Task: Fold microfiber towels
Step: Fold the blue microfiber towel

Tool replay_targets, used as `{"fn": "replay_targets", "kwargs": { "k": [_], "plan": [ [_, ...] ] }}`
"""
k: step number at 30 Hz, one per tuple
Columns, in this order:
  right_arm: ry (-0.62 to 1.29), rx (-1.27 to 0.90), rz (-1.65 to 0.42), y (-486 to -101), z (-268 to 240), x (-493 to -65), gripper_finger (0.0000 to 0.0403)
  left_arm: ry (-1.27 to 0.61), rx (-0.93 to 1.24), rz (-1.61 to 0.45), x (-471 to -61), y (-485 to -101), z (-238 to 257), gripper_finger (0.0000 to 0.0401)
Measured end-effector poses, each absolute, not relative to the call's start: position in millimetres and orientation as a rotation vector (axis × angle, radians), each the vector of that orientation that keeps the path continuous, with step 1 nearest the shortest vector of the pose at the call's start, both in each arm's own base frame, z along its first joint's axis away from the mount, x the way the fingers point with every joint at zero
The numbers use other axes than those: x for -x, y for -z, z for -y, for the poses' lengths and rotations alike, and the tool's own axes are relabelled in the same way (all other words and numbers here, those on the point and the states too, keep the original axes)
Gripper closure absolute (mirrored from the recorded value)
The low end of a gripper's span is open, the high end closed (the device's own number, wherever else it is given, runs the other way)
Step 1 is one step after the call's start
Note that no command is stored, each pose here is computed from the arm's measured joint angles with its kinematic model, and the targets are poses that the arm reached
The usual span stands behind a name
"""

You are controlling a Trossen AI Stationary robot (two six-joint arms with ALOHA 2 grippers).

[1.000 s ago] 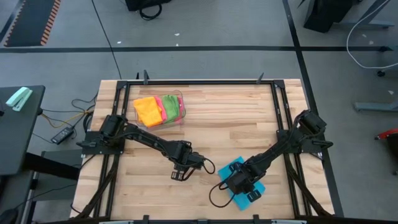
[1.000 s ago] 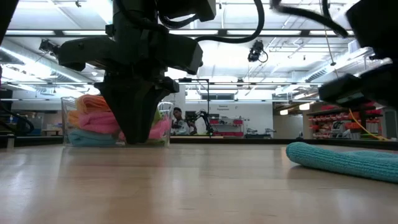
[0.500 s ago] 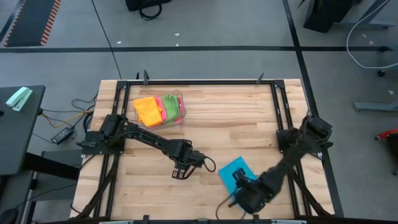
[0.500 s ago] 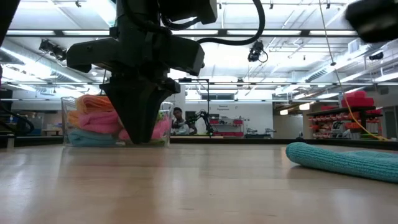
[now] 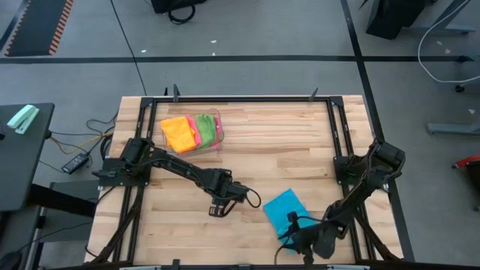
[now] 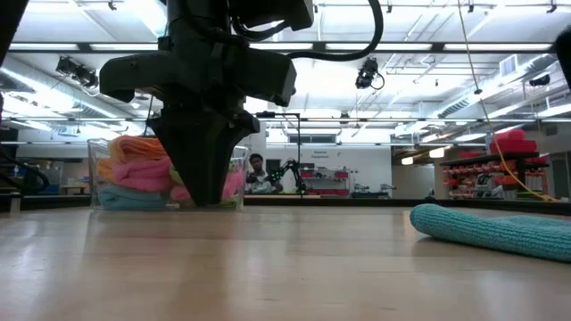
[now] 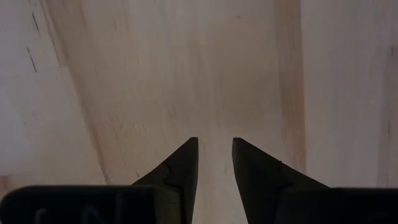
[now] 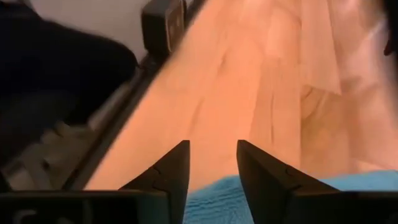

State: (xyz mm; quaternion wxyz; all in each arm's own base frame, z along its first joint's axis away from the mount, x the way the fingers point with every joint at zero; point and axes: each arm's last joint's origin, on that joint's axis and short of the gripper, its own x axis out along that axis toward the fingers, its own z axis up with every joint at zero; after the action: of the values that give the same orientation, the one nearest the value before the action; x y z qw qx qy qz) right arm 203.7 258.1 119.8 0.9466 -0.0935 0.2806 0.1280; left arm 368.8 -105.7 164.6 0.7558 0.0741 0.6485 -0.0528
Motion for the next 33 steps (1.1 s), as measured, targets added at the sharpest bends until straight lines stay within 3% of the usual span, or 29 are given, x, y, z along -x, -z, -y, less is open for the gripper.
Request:
{"fn": "replay_targets", "kwargs": {
  "k": [4,13,19,27,33],
  "plan": [
    [-0.274,0.113,-0.541,-106.1,-242.2,-196.6,0.0279,0.113,-0.159,-1.413,-368.9,-164.6,105.8,0.0294],
    [-0.235,0.031,-0.74,-89.2,-218.3,-199.4,0.0297,0.113,-0.159,-1.414,-368.9,-164.6,105.8,0.0294],
    [-0.285,0.095,-0.754,-91.0,-218.2,-204.8,0.0296,0.096,-0.143,-1.426,-367.6,-164.5,106.1,0.0294],
    [-0.335,0.123,-0.623,-139.9,-222.3,-209.5,0.0297,0.098,-0.146,-1.429,-367.3,-164.3,106.1,0.0294],
    [-0.266,0.066,-0.763,-158.2,-207.4,-187.0,0.0293,0.099,-0.147,-1.429,-367.3,-164.4,106.1,0.0294]
  ]
}}
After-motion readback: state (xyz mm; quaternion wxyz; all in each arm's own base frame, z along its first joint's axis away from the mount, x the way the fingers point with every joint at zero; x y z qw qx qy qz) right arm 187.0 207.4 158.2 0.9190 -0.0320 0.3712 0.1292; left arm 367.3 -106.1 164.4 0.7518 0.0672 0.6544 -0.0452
